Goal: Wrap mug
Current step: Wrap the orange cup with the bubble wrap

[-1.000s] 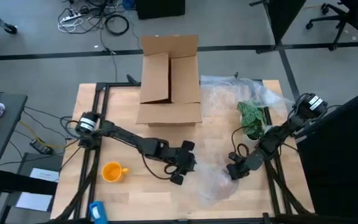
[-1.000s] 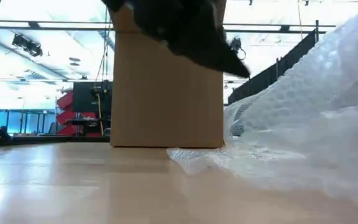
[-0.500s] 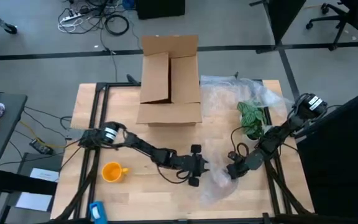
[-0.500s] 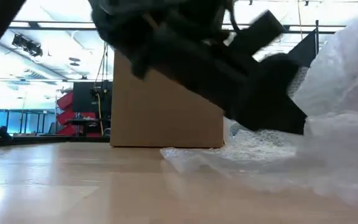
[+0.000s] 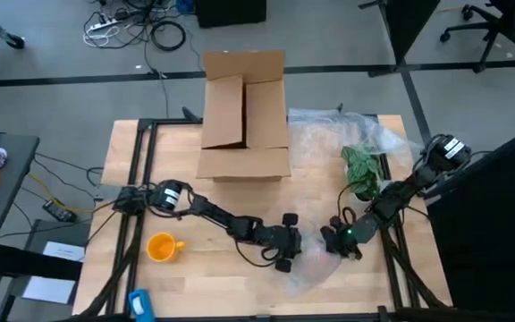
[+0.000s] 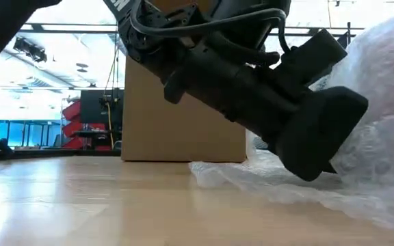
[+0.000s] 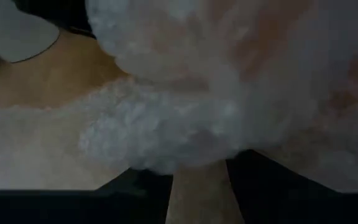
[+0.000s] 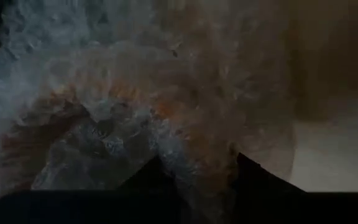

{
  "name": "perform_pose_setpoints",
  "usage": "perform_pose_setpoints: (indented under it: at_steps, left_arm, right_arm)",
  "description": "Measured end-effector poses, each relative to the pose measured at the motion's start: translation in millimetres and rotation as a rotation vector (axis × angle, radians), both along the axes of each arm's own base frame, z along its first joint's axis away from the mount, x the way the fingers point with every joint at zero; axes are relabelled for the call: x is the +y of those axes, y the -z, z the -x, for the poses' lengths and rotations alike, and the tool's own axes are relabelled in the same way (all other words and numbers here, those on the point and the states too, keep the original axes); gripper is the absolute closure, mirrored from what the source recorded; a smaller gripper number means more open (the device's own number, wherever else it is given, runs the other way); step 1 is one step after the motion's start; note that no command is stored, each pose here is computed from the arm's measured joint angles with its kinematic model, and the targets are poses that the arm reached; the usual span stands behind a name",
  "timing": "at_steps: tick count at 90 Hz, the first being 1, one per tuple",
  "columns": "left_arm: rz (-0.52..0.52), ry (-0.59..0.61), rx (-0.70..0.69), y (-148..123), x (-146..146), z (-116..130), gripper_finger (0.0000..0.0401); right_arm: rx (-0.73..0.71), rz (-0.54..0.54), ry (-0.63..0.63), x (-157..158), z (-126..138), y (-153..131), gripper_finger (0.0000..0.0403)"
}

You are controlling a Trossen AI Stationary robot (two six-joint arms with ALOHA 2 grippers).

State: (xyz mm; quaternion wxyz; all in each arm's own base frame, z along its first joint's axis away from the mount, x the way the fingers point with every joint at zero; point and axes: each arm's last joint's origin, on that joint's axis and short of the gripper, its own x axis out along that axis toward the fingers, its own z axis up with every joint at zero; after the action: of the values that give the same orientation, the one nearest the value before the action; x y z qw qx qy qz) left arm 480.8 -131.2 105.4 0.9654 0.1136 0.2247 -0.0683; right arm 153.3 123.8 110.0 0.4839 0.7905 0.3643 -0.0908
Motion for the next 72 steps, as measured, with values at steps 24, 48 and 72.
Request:
perform_pose_setpoints:
  at_steps: [24, 48, 72]
  left_arm:
    - [-0.005, -0.001, 0.013, 7.5, 2.9, 5.1, 0.0270]
    - [-0.001, -0.004, 0.011, 7.6, 3.0, 5.2, 0.0270]
    - [-0.002, -0.005, 0.019, 8.2, 3.2, 5.6, 0.0270]
  right_arm:
    - [-0.059, -0.058, 0.005, 1.3, -3.7, -7.2, 0.0278]
    - [-0.067, -0.006, -0.050, 4.5, 0.2, -5.2, 0.0213]
    - [-0.040, 0.027, -0.068, 7.5, 5.3, -1.6, 0.0169]
